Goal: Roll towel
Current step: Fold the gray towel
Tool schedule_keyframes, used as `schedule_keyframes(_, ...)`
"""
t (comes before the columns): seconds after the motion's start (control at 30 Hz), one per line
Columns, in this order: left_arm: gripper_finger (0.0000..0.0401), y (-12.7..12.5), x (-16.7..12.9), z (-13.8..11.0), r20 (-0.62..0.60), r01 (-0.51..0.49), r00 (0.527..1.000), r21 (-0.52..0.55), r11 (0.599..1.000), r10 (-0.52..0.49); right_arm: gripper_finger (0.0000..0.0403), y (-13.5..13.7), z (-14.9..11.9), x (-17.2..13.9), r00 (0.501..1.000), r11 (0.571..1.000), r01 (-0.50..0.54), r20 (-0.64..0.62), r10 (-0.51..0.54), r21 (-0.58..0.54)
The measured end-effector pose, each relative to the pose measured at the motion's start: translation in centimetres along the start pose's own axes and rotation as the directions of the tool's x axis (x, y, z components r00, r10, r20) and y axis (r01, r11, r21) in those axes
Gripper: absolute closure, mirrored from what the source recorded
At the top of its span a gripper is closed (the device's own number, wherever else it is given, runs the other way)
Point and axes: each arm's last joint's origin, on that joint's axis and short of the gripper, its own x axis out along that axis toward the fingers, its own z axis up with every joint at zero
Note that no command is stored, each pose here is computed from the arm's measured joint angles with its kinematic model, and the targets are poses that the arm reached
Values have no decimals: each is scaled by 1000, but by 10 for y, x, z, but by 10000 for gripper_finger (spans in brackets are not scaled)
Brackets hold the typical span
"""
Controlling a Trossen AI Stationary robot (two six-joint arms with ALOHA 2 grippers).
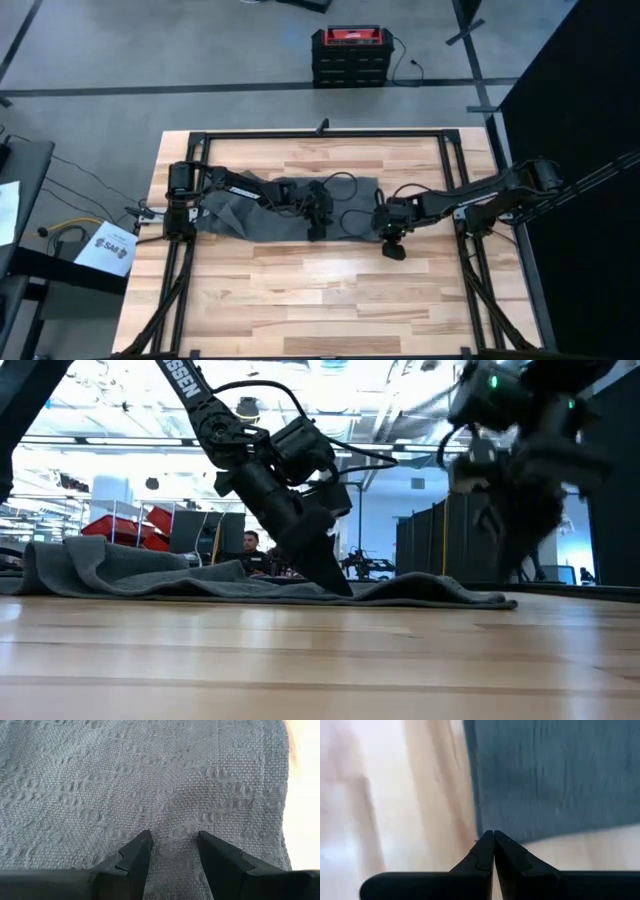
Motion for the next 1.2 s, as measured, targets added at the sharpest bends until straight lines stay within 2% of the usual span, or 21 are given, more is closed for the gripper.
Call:
schedule_keyframes(0.17, 249, 0, 0, 0, -1, -2, 1000, 0, 1000, 2, 403, -4, 4, -3, 997, 998, 54, 50, -54, -11)
schedule_keyframes(0.4, 249, 0, 0, -1, -11, -6, 1000, -1, 1000, 6, 403, -8, 4, 28, 997, 997, 79, -8, -79, -21)
schedule_keyframes(0.6, 249, 1, 0, -4, -40, -7, 999, 5, 1000, 8, 403, -9, -1, 30, 994, 996, 90, -69, -90, 1)
schedule_keyframes(1.2, 249, 1, 1, -3, -17, -8, 1000, -9, 1000, 8, 403, -6, 13, 27, 997, 999, 49, 68, -48, -10)
